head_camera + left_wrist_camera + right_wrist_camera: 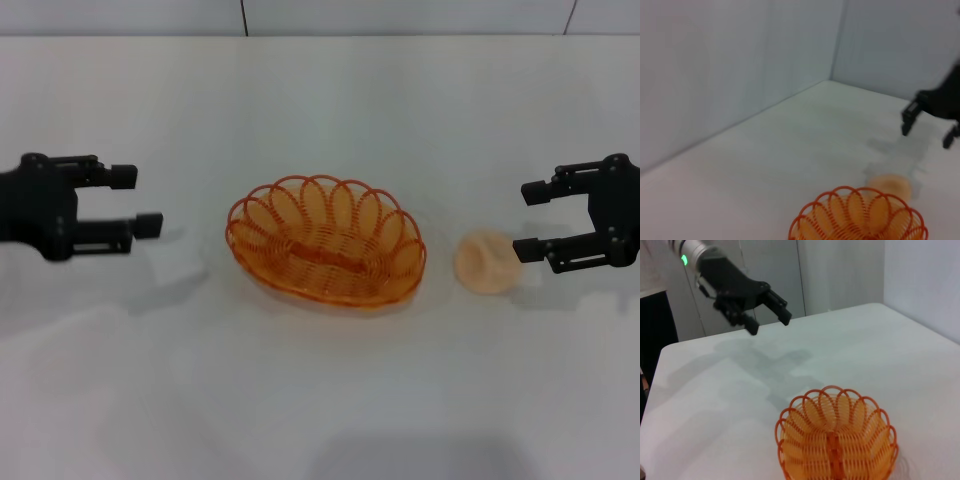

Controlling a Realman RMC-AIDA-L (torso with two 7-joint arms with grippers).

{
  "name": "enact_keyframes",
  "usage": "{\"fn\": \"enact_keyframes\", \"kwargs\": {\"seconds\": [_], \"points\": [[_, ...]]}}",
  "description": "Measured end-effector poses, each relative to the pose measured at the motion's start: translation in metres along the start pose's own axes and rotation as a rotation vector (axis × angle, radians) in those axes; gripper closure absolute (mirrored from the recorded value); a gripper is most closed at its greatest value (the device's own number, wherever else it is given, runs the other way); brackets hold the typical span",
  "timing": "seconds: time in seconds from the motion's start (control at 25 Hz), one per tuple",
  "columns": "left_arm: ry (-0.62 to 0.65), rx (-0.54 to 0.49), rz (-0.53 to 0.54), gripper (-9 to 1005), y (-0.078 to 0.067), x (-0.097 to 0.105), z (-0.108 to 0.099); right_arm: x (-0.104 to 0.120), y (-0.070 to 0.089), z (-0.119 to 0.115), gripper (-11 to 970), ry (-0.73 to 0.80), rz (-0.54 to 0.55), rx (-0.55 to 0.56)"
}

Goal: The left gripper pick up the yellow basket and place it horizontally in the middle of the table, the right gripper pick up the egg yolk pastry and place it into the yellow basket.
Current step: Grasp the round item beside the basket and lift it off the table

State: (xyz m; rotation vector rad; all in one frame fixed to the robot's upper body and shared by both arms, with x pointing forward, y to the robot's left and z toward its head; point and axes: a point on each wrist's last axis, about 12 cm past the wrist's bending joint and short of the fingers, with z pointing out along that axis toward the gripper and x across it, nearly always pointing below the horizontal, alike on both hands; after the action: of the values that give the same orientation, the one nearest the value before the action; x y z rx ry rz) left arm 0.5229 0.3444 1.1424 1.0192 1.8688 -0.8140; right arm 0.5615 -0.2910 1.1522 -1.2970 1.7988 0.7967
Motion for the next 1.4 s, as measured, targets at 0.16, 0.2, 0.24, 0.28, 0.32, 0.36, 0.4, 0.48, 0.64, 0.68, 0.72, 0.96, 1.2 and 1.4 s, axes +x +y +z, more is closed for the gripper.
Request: {"fn": "enact_keyframes", "kwargs": {"seconds": [0.16, 0.2, 0.24, 0.28, 0.32, 0.36, 0.4, 0.48, 0.64, 0.68, 0.72, 0.96, 1.2, 1.4], "points": [[-0.018, -0.018, 0.135, 279, -0.01, 0.019, -0.001, 0.001, 0.001, 0.003, 248, 0.02, 0.029, -0.012], [-0.014, -0.01, 0.144, 279, -0.011, 0.022, -0.002, 0.002, 0.002, 0.004, 248, 0.029, 0.041, -0.009], [-0.01, -0.002, 0.151, 280, -0.012, 0.024, -0.004, 0.002, 0.002, 0.004, 248, 0.036, 0.05, -0.007], [-0.004, 0.002, 0.155, 280, -0.014, 0.028, -0.008, 0.003, 0.002, 0.006, 248, 0.048, 0.065, -0.005], [0.0, 0.002, 0.155, 280, -0.015, 0.03, -0.012, 0.002, 0.002, 0.008, 248, 0.061, 0.077, -0.003], [0.007, 0.0, 0.153, 281, -0.016, 0.033, -0.017, 0.002, 0.002, 0.011, 248, 0.074, 0.087, -0.004], [0.011, -0.001, 0.15, 281, -0.018, 0.036, -0.02, 0.002, 0.001, 0.013, 248, 0.086, 0.092, -0.002], [0.023, -0.001, 0.147, 282, -0.022, 0.041, -0.028, 0.001, 0.002, 0.016, 248, 0.104, 0.098, 0.004], [0.046, 0.023, 0.144, 283, -0.034, 0.048, -0.04, -0.005, -0.001, 0.025, 249, 0.139, 0.097, 0.011], [0.053, 0.035, 0.145, 284, -0.037, 0.049, -0.043, -0.007, -0.002, 0.027, 249, 0.147, 0.094, 0.011], [0.058, 0.041, 0.148, 284, -0.038, 0.05, -0.044, -0.008, -0.002, 0.029, 249, 0.156, 0.091, 0.008], [0.076, 0.068, 0.185, 284, -0.042, 0.053, -0.041, -0.013, -0.008, 0.044, 249, 0.278, 0.084, 0.03], [0.069, 0.086, 0.203, 284, -0.042, 0.052, -0.032, -0.026, -0.011, 0.061, 249, 0.376, 0.04, 0.036], [0.061, 0.092, 0.207, 284, -0.04, 0.048, -0.026, -0.027, -0.016, 0.072, 249, 0.45, -0.001, 0.063]]}}
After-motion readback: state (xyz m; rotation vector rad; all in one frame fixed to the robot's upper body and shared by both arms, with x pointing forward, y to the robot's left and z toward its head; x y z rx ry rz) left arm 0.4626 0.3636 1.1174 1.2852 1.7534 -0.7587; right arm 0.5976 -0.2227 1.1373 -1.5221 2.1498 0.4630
